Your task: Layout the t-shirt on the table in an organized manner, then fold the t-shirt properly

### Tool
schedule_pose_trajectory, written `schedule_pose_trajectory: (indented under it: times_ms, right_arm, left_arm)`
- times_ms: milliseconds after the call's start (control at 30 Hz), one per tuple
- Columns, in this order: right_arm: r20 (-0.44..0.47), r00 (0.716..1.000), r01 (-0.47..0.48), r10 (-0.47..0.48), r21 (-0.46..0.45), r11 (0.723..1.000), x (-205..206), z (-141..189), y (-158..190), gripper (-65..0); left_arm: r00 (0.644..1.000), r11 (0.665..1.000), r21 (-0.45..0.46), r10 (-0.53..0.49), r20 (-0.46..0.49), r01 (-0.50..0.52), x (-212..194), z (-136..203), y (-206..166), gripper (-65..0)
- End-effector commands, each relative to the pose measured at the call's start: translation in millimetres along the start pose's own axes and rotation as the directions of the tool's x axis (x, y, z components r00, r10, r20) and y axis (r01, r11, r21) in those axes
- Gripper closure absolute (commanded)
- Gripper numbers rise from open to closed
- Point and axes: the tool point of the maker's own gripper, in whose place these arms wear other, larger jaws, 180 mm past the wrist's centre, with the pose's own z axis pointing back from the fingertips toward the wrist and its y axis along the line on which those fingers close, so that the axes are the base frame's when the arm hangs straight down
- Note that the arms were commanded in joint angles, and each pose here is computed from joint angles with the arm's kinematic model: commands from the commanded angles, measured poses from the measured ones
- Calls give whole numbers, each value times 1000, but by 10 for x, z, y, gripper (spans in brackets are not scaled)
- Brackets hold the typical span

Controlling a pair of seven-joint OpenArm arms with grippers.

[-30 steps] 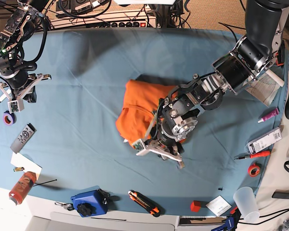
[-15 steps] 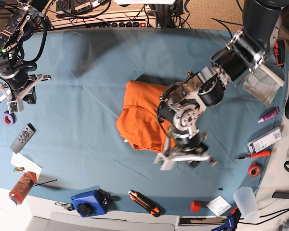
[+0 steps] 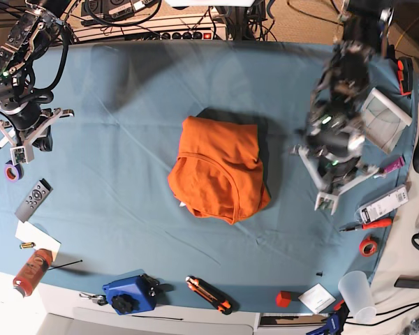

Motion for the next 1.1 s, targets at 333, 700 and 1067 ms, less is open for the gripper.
schedule_pose_trajectory:
  times_ms: [333, 700, 1067]
  right_arm:
    - [74, 997, 4, -27, 295, 955, 172, 127, 507, 0]
    - [-76, 996, 66, -38, 403, 913, -332, 262, 771, 0]
    - [-118, 986, 167, -122, 551, 817, -564, 525, 1109, 0]
  left_arm:
    - [994, 986, -131, 102, -37, -107, -755, 574, 223, 0]
    - [929, 978, -112, 126, -347, -175, -1904, 964, 329, 0]
    - [844, 957, -156, 130, -521, -244, -2512, 1386, -37, 0]
